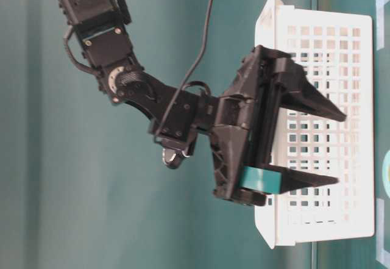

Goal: Put the tape into the white basket.
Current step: 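Lower the right gripper over the tape roll and align fingers, then close the right gripper on the tape roll and lift it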

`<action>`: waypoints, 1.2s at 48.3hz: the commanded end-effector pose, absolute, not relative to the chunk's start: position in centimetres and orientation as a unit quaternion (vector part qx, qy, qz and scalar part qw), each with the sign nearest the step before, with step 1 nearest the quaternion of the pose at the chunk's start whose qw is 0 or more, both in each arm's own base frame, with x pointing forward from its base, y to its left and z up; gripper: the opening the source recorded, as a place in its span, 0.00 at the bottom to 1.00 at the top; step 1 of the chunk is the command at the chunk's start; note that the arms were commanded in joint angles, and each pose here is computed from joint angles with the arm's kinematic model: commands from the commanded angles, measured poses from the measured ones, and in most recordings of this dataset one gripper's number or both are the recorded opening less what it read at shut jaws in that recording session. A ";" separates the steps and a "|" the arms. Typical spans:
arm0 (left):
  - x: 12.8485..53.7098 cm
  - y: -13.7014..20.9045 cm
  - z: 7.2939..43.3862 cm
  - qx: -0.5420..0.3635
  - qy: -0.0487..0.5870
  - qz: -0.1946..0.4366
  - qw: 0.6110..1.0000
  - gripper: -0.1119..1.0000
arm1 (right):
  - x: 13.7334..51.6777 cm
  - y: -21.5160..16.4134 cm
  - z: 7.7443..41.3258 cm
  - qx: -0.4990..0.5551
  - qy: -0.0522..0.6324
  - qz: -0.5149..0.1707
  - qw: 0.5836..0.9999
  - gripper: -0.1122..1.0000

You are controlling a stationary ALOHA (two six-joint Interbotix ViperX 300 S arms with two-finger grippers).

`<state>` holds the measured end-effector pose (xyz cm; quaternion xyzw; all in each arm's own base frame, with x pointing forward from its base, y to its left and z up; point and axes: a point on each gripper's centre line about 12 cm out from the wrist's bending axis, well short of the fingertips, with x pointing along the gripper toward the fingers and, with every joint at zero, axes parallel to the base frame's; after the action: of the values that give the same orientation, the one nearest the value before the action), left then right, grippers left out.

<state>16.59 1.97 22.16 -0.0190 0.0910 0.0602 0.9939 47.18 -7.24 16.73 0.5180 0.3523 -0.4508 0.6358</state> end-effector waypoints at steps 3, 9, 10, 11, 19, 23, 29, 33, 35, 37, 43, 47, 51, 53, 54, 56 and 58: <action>16.7 2.1 22.5 -0.018 0.087 0.064 0.994 0.78 | 48.3 -7.5 18.3 0.530 0.331 -0.439 0.646 0.99; 16.6 2.1 22.2 -0.018 0.090 0.064 0.994 0.78 | 48.8 -7.5 18.0 0.529 0.332 -0.441 0.645 0.99; 16.6 2.1 22.2 -0.018 0.090 0.064 0.994 0.78 | 48.9 -7.5 18.0 0.529 0.332 -0.441 0.645 0.99; 16.6 2.1 22.1 -0.019 0.091 0.064 0.994 0.78 | 49.0 -7.6 18.0 0.529 0.332 -0.441 0.645 0.99; 16.6 2.1 22.1 -0.019 0.092 0.064 0.994 0.79 | 49.1 -7.6 17.3 0.527 0.336 -0.445 0.641 0.99; 16.6 2.1 22.1 -0.019 0.092 0.064 0.994 0.78 | 49.1 -7.7 16.9 0.527 0.337 -0.446 0.640 0.99; 16.6 2.1 22.1 -0.019 0.091 0.064 0.994 0.78 | 49.2 -7.7 16.6 0.526 0.339 -0.447 0.639 0.99; 16.6 2.1 22.1 -0.019 0.092 0.064 0.994 0.78 | 49.3 -7.7 16.3 0.525 0.341 -0.449 0.638 0.99; 16.6 2.1 22.1 -0.019 0.092 0.064 0.993 0.78 | 49.3 -7.7 16.1 0.525 0.342 -0.449 0.637 0.99; 16.6 2.1 22.1 -0.019 0.092 0.064 0.993 0.78 | 49.3 -7.7 15.8 0.524 0.343 -0.450 0.637 0.99; 16.6 2.1 22.1 -0.019 0.092 0.064 0.994 0.78 | 49.6 -7.7 15.5 0.527 0.339 -0.444 0.640 0.99; 16.5 2.1 22.2 -0.018 0.088 0.064 0.994 0.78 | 49.8 -7.7 15.3 0.529 0.338 -0.441 0.642 0.99; 16.3 2.1 22.3 -0.018 0.083 0.064 0.994 0.78 | 49.8 -7.7 15.2 0.528 0.339 -0.442 0.641 0.99; 16.2 2.0 22.4 -0.018 0.079 0.064 0.995 0.78 | 49.8 -7.7 15.1 0.528 0.340 -0.443 0.640 0.99; 16.1 2.0 22.4 -0.018 0.079 0.064 0.995 0.78 | 49.8 -7.7 15.1 0.528 0.340 -0.443 0.640 0.99; 16.0 2.0 22.5 -0.019 0.078 0.064 0.995 0.78 | 49.8 -7.7 14.9 0.527 0.341 -0.444 0.639 0.99; 15.9 2.0 22.4 -0.019 0.080 0.063 0.995 0.78 | 49.8 -7.7 14.8 0.527 0.342 -0.444 0.639 0.99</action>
<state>15.90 1.93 22.12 -0.0187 0.0825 0.0614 0.9945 49.18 -7.54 13.05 0.5178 0.3590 -0.4554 0.6290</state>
